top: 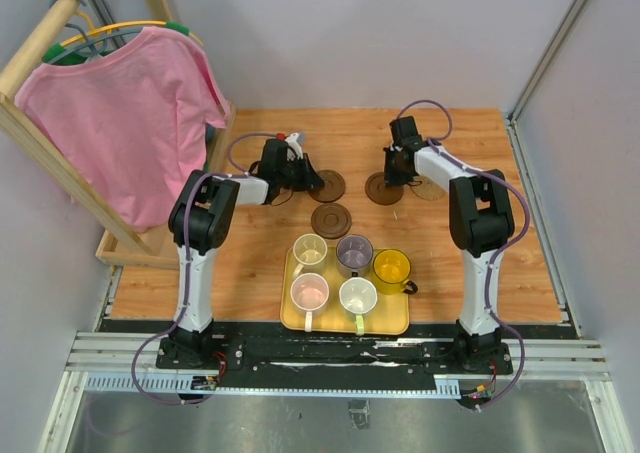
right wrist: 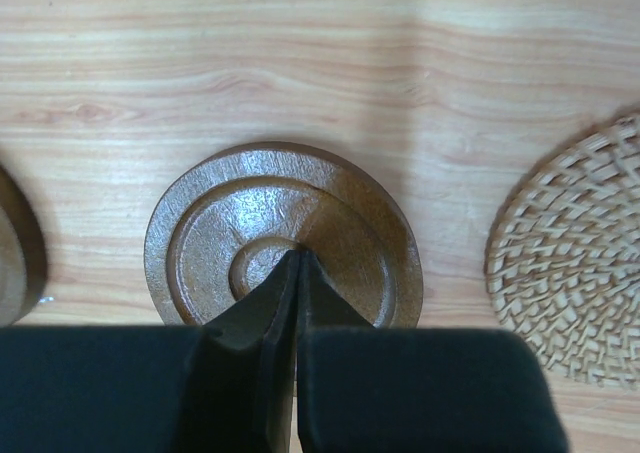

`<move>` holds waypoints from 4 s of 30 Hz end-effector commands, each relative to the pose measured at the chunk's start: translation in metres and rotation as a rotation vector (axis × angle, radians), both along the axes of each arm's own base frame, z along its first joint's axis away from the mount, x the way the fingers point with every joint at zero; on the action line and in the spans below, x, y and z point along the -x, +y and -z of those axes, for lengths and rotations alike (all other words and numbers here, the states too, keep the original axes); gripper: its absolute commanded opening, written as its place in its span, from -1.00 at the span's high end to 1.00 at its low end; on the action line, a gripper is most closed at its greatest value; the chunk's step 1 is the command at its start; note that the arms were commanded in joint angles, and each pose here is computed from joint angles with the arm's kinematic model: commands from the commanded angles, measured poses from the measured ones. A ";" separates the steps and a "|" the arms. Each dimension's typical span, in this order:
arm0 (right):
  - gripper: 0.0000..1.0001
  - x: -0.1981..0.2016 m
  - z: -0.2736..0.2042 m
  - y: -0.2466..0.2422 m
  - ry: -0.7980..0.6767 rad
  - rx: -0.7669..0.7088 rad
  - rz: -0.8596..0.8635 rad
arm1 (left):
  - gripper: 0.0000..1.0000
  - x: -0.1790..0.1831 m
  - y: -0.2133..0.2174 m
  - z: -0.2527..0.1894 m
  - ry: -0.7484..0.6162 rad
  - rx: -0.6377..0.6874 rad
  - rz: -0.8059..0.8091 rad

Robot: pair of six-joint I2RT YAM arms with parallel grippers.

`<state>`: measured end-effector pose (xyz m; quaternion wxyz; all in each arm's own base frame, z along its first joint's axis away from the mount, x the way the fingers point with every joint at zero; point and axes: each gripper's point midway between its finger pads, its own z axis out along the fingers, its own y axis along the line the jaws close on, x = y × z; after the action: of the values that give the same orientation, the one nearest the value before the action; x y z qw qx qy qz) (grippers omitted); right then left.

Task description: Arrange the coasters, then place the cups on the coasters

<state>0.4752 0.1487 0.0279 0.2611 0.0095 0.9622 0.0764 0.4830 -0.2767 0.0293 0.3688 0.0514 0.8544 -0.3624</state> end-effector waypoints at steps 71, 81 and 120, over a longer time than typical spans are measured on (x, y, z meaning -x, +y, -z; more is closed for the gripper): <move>0.99 0.105 0.025 0.114 0.192 0.016 -0.301 | 0.99 0.007 0.049 0.009 0.067 -0.035 -0.097; 0.99 0.044 0.017 0.078 0.145 0.067 -0.194 | 0.99 -0.001 0.047 0.008 0.066 -0.042 -0.089; 0.94 -0.048 -0.003 0.093 -0.056 0.005 -0.234 | 0.99 -0.022 0.036 0.021 0.091 -0.041 -0.061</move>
<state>0.5120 0.2447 0.0325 0.2688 -0.1055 0.9521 0.1001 0.5158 -0.2455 0.0317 0.3645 0.0157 0.8659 -0.3422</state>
